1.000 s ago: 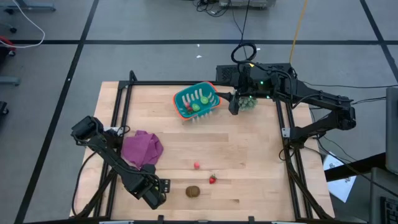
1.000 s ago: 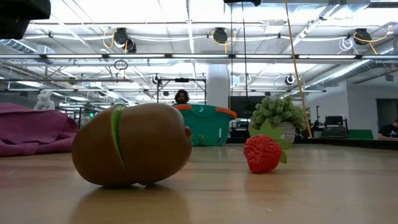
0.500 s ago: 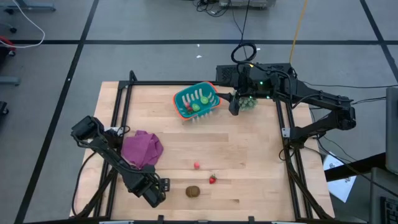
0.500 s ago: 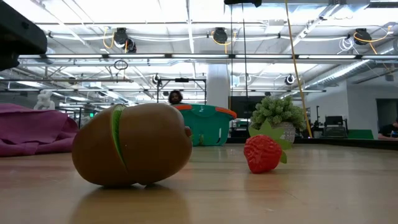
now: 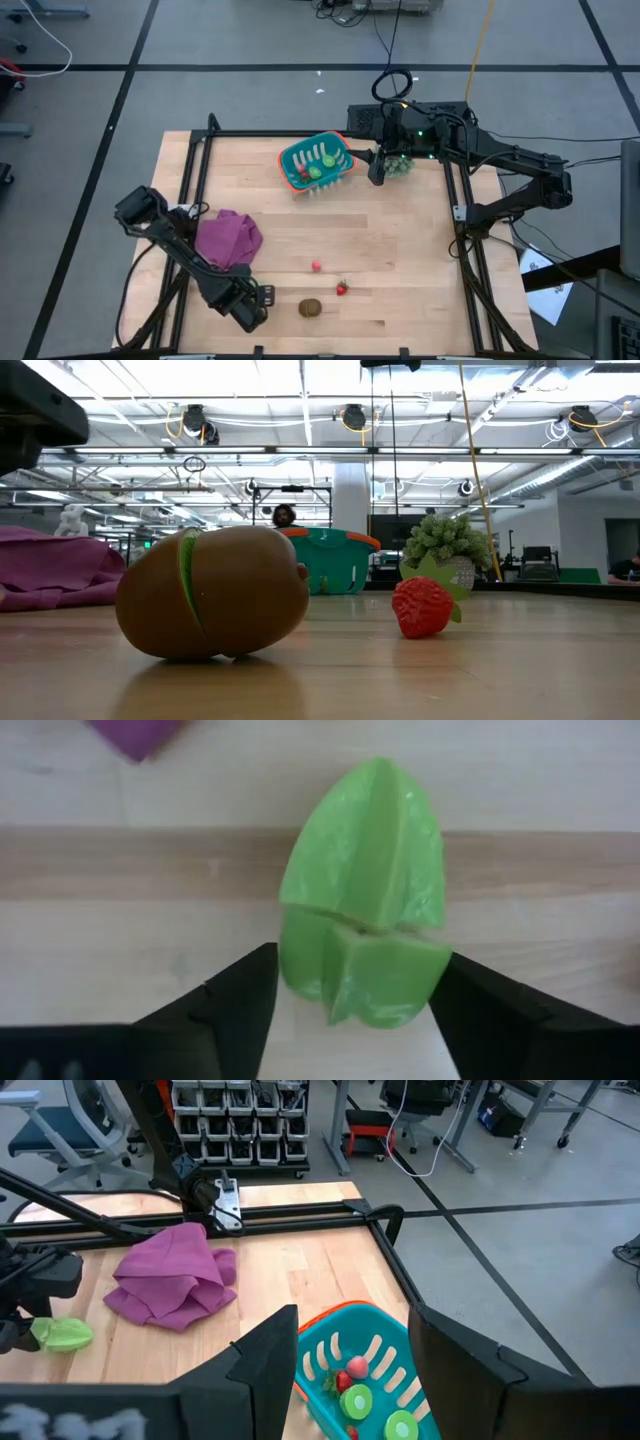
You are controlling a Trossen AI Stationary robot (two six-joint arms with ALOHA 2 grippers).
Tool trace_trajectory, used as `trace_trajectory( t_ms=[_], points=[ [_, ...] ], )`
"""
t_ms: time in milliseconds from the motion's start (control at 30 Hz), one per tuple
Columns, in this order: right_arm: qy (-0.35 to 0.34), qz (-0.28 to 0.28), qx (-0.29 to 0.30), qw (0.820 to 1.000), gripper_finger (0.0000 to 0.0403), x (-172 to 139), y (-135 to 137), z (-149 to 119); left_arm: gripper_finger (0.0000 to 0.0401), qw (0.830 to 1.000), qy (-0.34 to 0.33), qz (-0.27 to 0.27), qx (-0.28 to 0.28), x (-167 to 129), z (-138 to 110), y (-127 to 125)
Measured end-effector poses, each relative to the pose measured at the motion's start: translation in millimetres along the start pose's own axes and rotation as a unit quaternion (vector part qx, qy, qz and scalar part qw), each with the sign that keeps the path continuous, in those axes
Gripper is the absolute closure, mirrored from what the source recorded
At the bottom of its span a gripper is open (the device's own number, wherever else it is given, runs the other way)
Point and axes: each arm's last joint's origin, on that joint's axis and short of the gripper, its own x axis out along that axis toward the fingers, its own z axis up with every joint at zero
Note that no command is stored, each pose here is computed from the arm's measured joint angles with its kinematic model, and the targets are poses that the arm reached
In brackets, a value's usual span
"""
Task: Pick and placing Produce into tupperware
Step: Put the star fruit into the blue basket
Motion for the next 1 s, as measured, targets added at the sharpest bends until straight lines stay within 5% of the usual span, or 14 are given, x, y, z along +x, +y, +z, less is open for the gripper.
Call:
trace_trajectory(
  t_ms=[267, 1000],
  points=[
    [0.000, 0.000, 0.000, 1.000, 0.0220, 0.0, 0.0, 0.0, 0.0189, 1.000, -0.009, -0.009, 0.017, 0.4, 9.2, -8.9],
    [0.000, 0.000, 0.000, 1.000, 0.0220, 0.0, 0.0, 0.0, 0.0192, 0.995, -0.056, -0.072, 0.039, 0.4, 19.5, -23.6]
  ],
)
